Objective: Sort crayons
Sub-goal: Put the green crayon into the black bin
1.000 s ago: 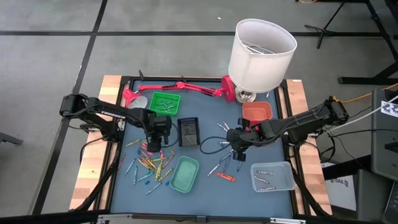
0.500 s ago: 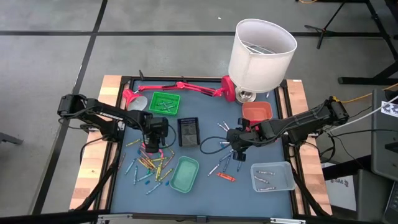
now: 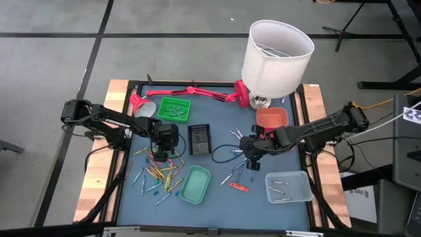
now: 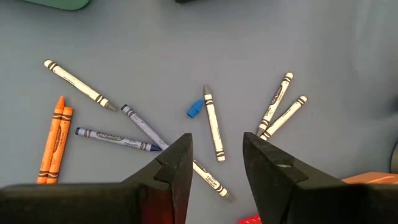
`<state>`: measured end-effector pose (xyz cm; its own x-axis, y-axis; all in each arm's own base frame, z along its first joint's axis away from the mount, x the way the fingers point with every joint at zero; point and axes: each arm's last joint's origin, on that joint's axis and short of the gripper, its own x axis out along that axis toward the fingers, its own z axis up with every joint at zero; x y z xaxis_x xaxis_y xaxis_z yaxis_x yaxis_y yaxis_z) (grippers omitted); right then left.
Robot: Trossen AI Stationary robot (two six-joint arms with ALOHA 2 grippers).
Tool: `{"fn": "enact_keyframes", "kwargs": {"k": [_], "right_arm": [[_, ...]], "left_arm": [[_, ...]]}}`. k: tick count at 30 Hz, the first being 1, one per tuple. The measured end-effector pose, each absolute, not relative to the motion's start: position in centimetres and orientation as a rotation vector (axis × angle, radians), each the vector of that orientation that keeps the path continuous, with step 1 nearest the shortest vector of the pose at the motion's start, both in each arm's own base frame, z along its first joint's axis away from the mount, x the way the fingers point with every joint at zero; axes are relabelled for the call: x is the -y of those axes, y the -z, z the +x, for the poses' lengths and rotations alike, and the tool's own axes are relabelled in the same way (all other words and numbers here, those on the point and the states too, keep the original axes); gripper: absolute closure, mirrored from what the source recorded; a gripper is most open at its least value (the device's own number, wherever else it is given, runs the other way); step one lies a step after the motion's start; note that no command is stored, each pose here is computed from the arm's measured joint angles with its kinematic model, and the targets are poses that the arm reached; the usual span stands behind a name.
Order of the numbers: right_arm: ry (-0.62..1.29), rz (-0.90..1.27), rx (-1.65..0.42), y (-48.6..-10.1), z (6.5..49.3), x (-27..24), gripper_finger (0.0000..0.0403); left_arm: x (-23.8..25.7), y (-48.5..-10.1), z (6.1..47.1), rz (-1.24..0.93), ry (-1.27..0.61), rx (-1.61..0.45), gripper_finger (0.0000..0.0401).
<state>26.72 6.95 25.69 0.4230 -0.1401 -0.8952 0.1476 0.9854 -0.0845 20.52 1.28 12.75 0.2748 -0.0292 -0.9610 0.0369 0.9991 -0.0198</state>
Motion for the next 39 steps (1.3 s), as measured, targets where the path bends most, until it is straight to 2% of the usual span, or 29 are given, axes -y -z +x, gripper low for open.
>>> {"fn": "enact_keyframes", "kwargs": {"k": [14, 27, 39], "right_arm": [[0.18, 0.008, -1.12, -25.7, 26.7, -7.0, 0.0263], [0.18, 0.008, -1.12, -25.7, 26.7, -7.0, 0.0263], [0.179, 0.009, -1.111, -25.7, 26.8, -7.0, 0.0263]], "left_arm": [[-1.6, -14.7, 22.4, 0.054, 0.02, -1.216, 0.0394], [-1.7, -19.3, 25.7, 0.103, 0.052, -1.042, 0.0394], [-1.9, -22.5, 29.2, 0.102, 0.016, -0.594, 0.0393]]}}
